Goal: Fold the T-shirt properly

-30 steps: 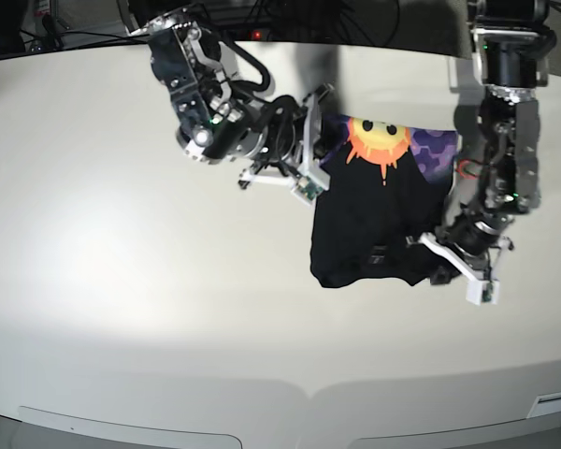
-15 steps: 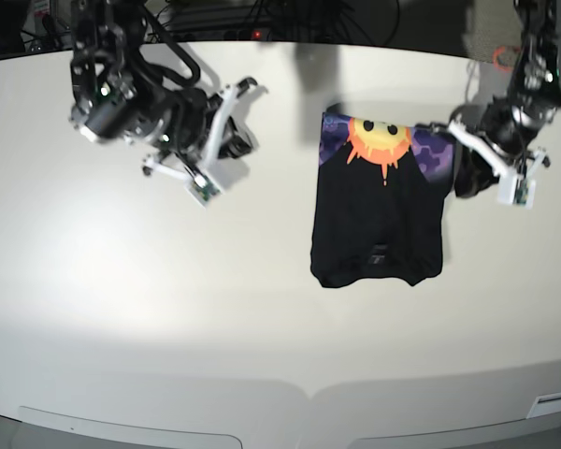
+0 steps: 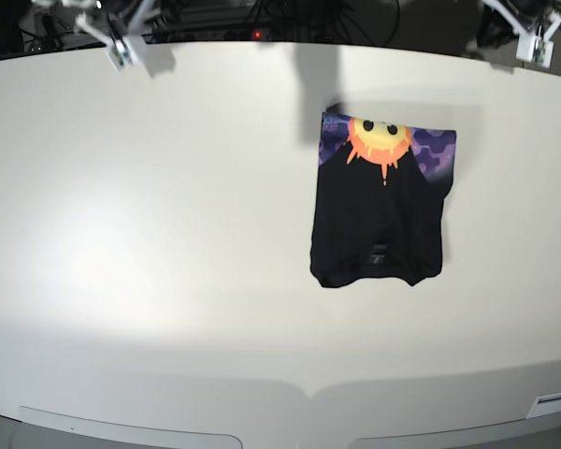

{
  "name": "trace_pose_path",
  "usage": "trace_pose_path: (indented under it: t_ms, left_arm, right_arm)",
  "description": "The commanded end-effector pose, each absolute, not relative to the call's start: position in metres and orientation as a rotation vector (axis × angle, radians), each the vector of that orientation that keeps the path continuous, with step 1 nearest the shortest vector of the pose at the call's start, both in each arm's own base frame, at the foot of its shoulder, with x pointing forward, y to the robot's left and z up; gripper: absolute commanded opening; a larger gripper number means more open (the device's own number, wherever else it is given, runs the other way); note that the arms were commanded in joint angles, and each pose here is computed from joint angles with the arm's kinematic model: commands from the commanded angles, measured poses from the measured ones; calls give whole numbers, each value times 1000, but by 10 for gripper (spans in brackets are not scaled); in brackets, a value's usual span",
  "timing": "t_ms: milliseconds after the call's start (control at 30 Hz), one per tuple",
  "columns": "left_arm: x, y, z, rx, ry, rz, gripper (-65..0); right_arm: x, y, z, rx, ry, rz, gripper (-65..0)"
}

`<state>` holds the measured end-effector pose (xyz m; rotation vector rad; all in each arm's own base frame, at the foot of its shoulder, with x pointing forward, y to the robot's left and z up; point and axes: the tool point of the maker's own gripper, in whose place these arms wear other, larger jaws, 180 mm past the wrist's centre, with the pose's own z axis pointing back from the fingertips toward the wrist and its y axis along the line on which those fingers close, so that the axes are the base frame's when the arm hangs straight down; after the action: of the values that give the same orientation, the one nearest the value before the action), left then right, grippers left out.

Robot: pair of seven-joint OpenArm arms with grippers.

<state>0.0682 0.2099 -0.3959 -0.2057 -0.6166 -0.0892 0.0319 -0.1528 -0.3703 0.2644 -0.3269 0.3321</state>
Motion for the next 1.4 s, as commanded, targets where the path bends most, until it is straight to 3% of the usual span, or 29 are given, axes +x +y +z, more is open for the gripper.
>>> trace_pose_path:
  t_ms: [0,233,467,700,933,1367]
  left_arm:
    - [64,208,-390,-220,-625,-93,-650]
    - [20,223,-424,-235,-533,-23,-650]
    - [-40,235,-498,-305,-382,140,-650]
    - [-75,218,-577,-271,-296,267,-650]
    - [-62,203,-623,-228,-204,300,-650]
    - [-4,184,-644,-200,-160,333,-650]
  right_arm:
    - [24,-154,-364,273,-334,324,-650]
    - [-30,-188,-391,201,-180,258,-650]
    - [-63,-220,-482,211,-19,69,-650]
    - [-78,-265,-562,180,97,-59,-650]
    - [-69,-289,-604,155,118,-44,-650]
    - [10,-232,-630,194,92,99,-650]
